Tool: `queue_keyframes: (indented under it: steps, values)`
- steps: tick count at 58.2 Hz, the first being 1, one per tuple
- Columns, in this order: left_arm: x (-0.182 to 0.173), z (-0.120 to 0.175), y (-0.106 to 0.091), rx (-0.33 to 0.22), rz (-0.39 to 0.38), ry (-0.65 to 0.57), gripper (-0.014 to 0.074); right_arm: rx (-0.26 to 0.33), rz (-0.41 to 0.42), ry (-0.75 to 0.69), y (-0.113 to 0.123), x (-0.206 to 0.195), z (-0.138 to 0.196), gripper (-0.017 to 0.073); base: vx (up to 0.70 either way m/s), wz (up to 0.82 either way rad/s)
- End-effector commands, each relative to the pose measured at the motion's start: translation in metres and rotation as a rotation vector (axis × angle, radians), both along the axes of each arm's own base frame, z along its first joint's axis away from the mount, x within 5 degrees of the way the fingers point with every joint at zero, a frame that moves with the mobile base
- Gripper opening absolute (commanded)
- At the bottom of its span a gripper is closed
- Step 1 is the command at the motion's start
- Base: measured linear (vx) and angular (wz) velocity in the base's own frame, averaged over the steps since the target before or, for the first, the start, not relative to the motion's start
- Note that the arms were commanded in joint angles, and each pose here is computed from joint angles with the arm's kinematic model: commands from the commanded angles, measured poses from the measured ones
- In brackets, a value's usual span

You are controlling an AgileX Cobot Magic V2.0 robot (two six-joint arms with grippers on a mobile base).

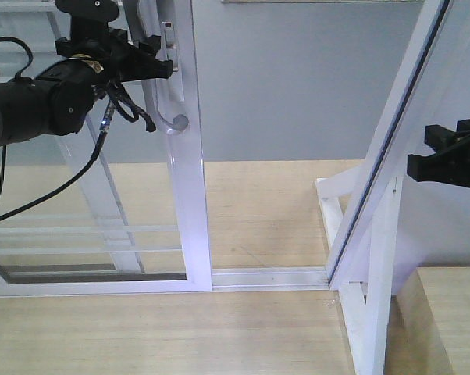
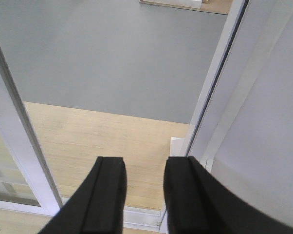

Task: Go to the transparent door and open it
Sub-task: 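Bring the left gripper to the handle and close it around it, then slide the door farther open with the left gripper, away from the right gripper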

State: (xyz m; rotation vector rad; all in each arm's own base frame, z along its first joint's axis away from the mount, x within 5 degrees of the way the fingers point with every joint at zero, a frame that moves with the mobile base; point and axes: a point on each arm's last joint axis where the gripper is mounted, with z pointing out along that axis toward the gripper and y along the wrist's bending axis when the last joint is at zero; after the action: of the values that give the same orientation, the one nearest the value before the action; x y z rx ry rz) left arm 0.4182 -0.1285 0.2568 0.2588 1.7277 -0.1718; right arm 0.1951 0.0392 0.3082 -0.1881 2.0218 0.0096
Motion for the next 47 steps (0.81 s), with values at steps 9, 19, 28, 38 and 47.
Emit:
queue_keyframes:
  steps: [9,19,28,38,47]
  values:
    - [-0.003,0.042,0.011,-0.068,0.040,-0.121,0.0461,0.000,0.031,-0.093,0.001,0.001,0.016,0.0289,0.00,0.00]
    - [-0.002,0.040,0.015,-0.061,0.048,-0.096,0.0461,0.000,0.031,-0.093,0.001,0.001,0.016,0.0289,0.00,0.00]
    - [-0.003,0.041,0.029,-0.047,0.071,-0.032,0.0461,-0.001,0.030,-0.092,0.001,0.001,0.016,0.0289,0.00,0.00]
    - [-0.003,0.050,0.051,-0.051,0.119,-0.044,0.0461,-0.001,0.029,-0.090,0.001,0.001,0.016,0.0289,0.00,0.00]
    - [-0.004,0.054,0.061,-0.049,0.140,-0.031,0.0461,-0.001,0.028,-0.089,0.001,0.001,0.016,0.0289,0.00,0.00]
